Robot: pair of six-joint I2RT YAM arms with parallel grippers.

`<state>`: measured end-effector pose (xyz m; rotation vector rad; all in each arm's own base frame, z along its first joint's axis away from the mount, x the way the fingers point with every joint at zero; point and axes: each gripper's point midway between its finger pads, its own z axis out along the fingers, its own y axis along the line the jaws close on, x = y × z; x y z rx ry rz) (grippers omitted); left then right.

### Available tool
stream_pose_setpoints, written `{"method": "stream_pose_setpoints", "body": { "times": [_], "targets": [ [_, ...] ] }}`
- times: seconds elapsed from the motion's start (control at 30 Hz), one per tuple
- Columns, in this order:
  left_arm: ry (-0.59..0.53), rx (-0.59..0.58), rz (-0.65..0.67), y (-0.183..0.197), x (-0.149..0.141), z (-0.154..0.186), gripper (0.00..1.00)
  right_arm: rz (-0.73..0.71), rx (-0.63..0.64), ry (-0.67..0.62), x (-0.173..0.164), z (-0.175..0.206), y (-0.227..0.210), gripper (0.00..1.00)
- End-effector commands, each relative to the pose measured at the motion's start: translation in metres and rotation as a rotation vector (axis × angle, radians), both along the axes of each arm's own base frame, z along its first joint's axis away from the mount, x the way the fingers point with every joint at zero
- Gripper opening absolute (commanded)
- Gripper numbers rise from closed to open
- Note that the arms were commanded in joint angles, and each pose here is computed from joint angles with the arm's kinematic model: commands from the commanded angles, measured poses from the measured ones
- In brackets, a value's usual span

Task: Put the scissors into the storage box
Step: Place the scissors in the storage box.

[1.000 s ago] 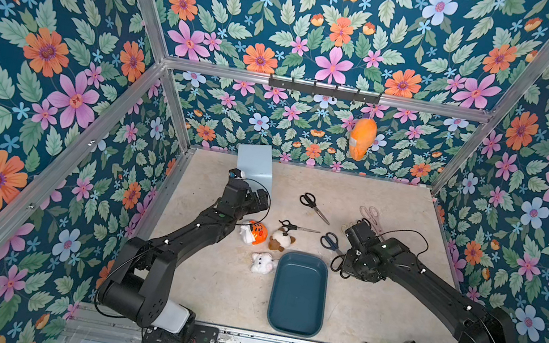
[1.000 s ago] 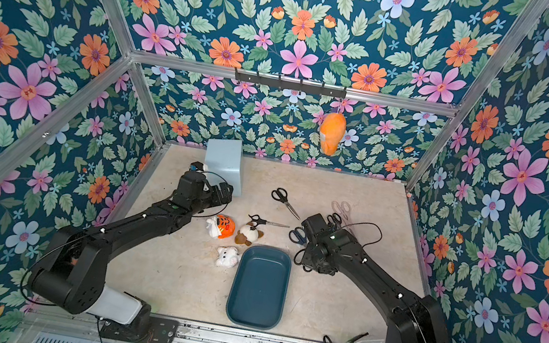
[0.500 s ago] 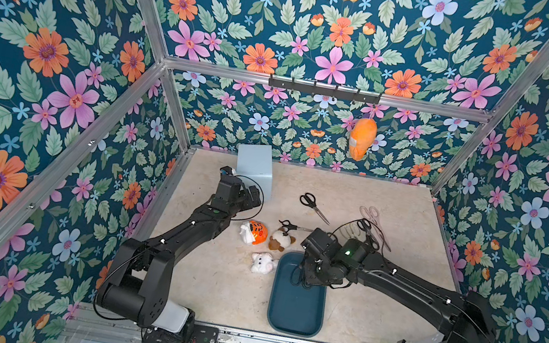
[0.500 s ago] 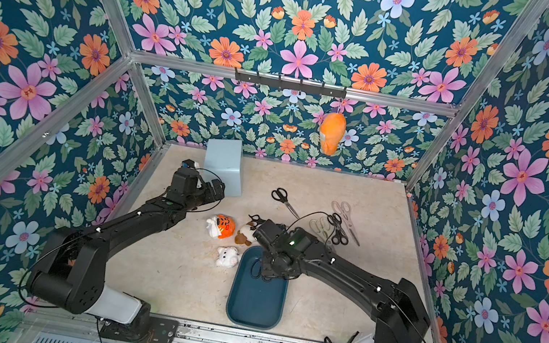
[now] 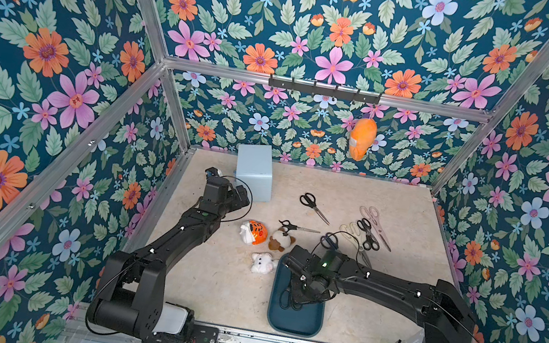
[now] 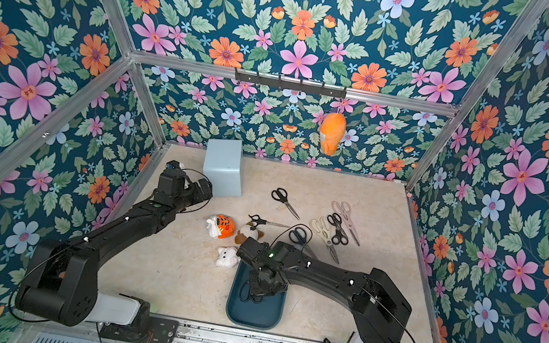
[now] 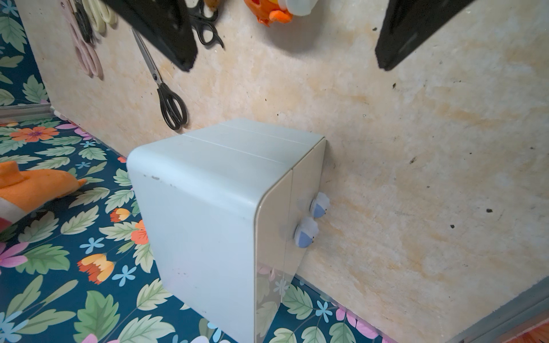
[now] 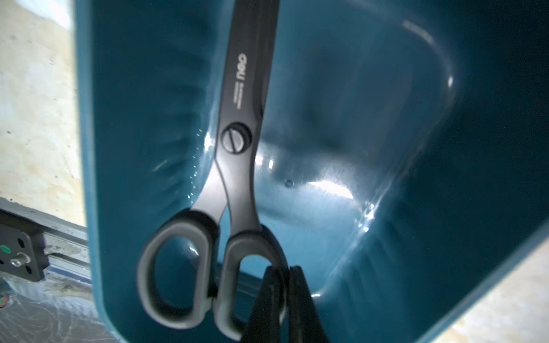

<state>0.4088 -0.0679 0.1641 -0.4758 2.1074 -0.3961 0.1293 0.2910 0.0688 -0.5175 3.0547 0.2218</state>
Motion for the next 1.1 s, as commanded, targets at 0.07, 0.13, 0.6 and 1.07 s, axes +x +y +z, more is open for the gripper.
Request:
{"method": "stream_pose_setpoints", "body": {
  "times": [0.07,0.13,0.6,1.07],
  "targets": [
    [-0.006,-0.005,-0.010,-0.002,0.001,0.000,0.99,-0.026,-0.022,0.032,-0.003,-0.009,0.001,0.00],
    [-0.007,-0.005,-0.012,-0.002,0.001,0.000,0.99,-0.016,-0.040,0.029,-0.001,-0.011,0.002,0.00],
    [-0.009,-0.009,-0.020,-0.003,0.000,0.003,0.99,-0.001,-0.147,0.045,0.008,-0.015,0.001,0.12],
    [-0.015,-0.032,-0.071,-0.012,-0.002,0.010,0.99,-0.053,-0.096,-0.107,0.061,0.046,-0.006,0.26]
  ]
}}
